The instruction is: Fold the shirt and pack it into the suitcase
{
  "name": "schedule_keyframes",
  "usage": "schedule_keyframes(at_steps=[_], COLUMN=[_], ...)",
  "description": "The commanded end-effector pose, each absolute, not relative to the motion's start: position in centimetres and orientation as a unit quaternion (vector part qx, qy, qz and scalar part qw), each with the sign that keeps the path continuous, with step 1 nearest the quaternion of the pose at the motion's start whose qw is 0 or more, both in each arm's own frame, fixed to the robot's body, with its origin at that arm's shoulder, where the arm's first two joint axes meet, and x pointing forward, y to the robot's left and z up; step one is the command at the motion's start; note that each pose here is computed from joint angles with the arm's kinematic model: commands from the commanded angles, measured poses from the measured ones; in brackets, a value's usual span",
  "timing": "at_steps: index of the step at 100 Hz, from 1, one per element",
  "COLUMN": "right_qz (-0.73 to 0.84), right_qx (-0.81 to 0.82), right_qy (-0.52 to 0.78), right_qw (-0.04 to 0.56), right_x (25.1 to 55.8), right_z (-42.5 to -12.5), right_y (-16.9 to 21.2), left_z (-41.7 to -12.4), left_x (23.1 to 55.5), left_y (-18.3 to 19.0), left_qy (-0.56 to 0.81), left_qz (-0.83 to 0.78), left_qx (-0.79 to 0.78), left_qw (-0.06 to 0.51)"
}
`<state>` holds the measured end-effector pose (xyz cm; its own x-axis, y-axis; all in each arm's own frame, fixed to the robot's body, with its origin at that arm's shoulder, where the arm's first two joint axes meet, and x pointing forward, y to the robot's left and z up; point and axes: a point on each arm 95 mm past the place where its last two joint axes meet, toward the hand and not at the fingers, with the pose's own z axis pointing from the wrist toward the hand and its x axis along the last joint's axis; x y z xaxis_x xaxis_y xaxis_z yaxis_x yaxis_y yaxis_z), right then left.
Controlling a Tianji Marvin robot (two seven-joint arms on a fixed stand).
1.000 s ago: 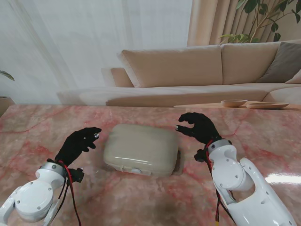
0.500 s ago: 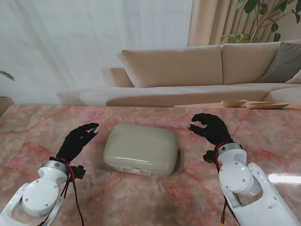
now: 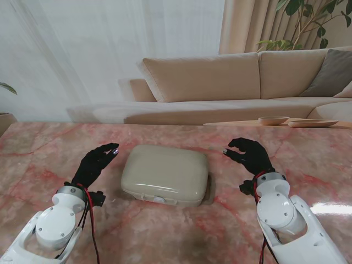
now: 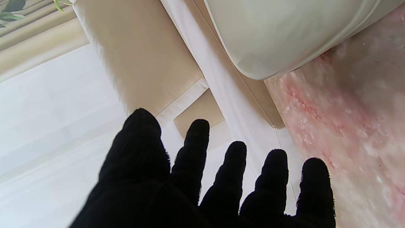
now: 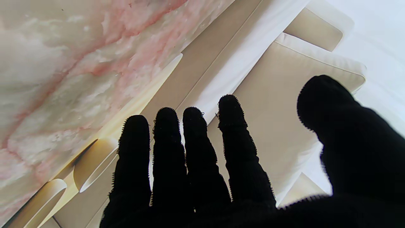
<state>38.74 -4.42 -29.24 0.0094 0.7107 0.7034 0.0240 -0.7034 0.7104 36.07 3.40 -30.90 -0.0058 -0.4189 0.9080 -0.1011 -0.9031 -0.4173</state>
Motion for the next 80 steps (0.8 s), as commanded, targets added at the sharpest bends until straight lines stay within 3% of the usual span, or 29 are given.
schedule_keyframes(at_steps=[1, 80], right_qz=[0.635, 0.636], right_qx=[0.672, 0.687], right_qy=[0.281, 0.261], right_qw=[0.258, 0.234], right_x=[38.5, 38.3], right_z=[-30.1, -30.6], right_y=[-4.4, -3.8], left_z=[-31.2, -31.8], left_x=[36.0, 34.9], left_y=[3.3, 3.6], left_qy=[0.187, 0.186], left_qz=[-0.682, -0.681], left_qx=[-0.697, -0.699], left_qw=[0.117, 0.112])
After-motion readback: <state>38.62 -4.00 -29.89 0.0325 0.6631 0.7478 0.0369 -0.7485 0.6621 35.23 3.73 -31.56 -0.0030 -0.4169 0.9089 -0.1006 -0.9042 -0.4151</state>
